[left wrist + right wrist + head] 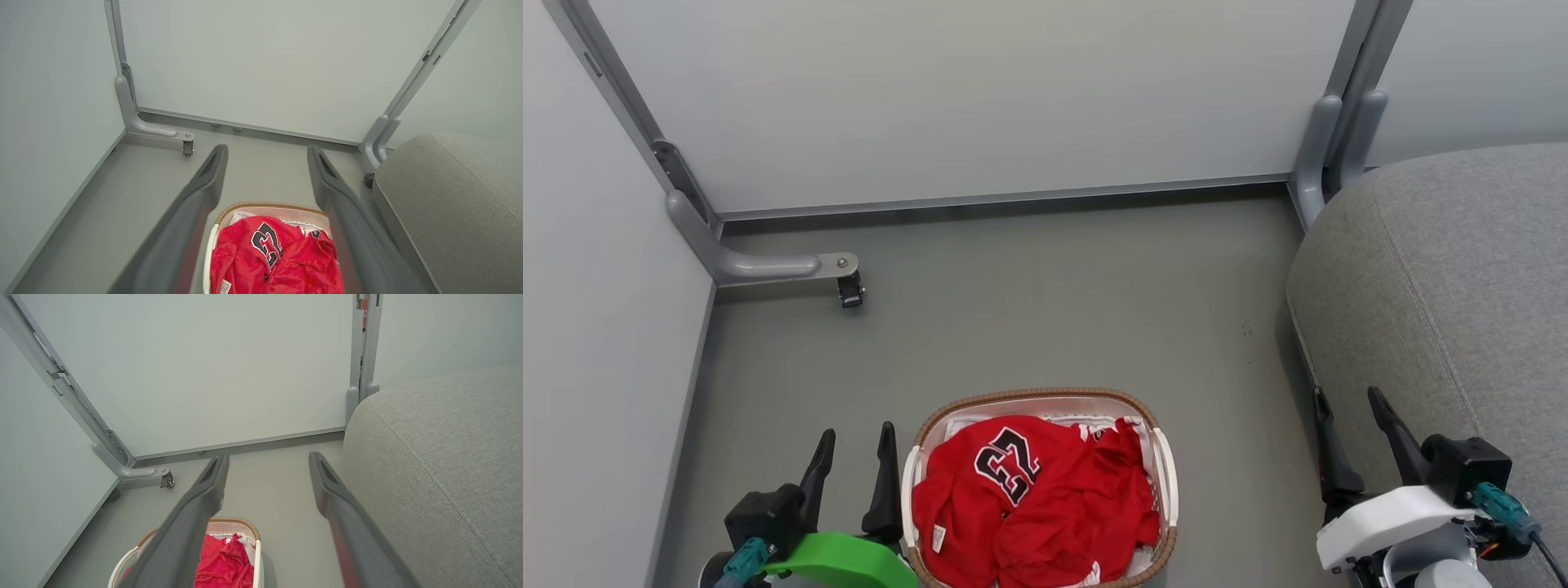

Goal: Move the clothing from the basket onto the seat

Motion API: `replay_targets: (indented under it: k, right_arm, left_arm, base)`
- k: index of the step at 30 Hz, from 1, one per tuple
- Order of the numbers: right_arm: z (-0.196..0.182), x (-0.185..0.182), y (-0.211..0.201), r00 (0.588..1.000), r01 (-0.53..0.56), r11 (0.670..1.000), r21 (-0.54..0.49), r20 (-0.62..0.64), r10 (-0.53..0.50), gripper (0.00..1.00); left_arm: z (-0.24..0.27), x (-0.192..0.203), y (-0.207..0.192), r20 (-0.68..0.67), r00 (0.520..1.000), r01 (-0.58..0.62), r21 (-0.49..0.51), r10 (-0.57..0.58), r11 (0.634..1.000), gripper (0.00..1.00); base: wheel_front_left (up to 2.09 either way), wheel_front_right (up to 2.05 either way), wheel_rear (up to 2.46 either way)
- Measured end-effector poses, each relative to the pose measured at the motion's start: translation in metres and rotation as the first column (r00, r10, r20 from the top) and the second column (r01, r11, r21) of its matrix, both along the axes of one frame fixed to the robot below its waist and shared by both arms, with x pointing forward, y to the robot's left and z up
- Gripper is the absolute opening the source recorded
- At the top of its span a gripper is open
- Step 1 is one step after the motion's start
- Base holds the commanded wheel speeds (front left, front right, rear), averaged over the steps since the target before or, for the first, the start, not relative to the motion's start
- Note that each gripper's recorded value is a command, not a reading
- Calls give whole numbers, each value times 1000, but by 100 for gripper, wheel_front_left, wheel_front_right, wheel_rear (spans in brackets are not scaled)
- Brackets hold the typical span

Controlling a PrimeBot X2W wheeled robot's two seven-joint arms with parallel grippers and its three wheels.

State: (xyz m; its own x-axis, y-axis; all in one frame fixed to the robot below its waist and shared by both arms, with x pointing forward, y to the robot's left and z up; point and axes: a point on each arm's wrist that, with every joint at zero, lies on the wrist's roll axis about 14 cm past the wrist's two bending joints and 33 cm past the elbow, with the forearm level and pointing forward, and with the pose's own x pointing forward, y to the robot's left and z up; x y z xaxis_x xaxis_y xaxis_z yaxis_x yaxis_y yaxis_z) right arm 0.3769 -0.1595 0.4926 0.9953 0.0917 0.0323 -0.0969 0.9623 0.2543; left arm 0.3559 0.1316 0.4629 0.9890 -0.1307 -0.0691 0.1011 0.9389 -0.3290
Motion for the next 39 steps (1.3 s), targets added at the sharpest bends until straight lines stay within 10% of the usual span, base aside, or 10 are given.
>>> replay_targets:
  k: [39]
  right_arm:
    - [-4, 3, 5, 1000, -27, 993, -117, 10, 28, 100]
  left_arm:
    - [-7, -1, 0, 0, 1000, -2, 70, 2, 998, 100]
  base:
    - [0, 0, 0]
